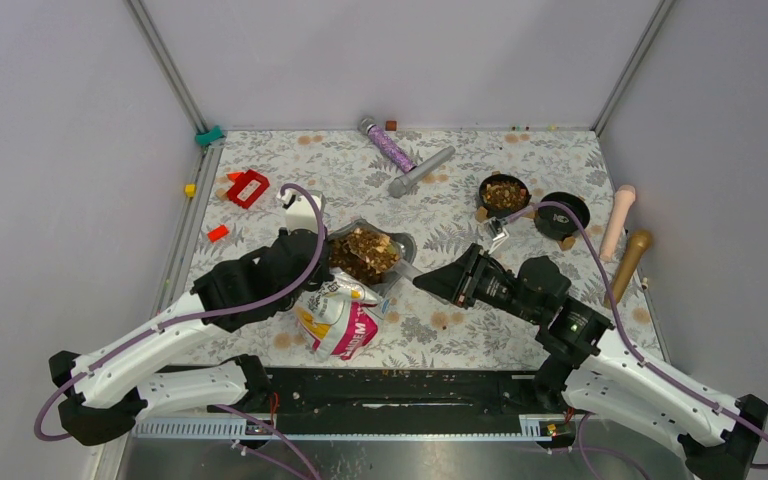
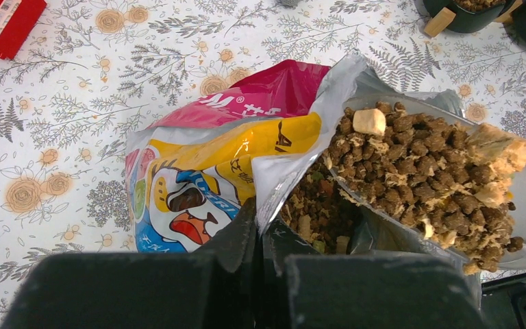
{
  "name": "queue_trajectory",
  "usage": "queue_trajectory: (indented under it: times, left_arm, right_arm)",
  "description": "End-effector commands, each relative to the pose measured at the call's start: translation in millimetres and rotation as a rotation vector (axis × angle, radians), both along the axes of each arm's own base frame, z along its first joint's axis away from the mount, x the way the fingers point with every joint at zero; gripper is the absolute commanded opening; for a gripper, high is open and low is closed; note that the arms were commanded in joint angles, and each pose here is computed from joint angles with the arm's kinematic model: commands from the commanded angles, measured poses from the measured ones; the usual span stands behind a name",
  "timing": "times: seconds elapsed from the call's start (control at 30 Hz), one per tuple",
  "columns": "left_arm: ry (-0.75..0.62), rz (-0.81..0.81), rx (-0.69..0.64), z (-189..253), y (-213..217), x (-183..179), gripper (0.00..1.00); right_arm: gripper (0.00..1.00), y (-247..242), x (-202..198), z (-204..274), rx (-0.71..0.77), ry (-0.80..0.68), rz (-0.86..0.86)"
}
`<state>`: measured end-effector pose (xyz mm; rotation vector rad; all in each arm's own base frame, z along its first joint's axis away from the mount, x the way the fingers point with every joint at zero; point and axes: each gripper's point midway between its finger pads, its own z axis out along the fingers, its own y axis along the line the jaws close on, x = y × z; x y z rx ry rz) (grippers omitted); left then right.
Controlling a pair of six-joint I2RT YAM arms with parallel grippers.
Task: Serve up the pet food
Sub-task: Collect the pet food from the pet food bag, then pour the pet food into the pet food bowl.
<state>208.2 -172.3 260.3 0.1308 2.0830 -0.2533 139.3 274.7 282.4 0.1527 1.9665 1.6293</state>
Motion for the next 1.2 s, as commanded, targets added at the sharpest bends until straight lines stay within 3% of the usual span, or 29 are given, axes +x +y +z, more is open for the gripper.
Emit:
queue_trajectory:
  times: [0.0, 0.4, 1.03, 1.17]
  left_arm:
    - [-0.087, -0.041, -0.192, 46.1, -22.7, 0.9, 0.0]
    - [-0.09, -0.045, -0.198, 47.7, -22.8, -0.2, 0.0]
    - [-0.095, -0.066, -0.205, 50.8, -24.6, -3.3, 0.0]
    - [-0.102, -0.061, -0.207, 52.3, -22.5, -3.5, 0.0]
  right_arm:
    - [0.0, -2.5, 7.1, 13.5, 0.04, -0.025, -0.039]
    - [0.0, 18.6, 5.8, 15.8, 0.066, -0.016, 0.046]
    - [0.0, 26.8, 56.8, 47.1, 0.27, -0.088, -0.152]
    - [0.0, 24.5, 53.2, 44.7, 0.221, -0.11, -0.144]
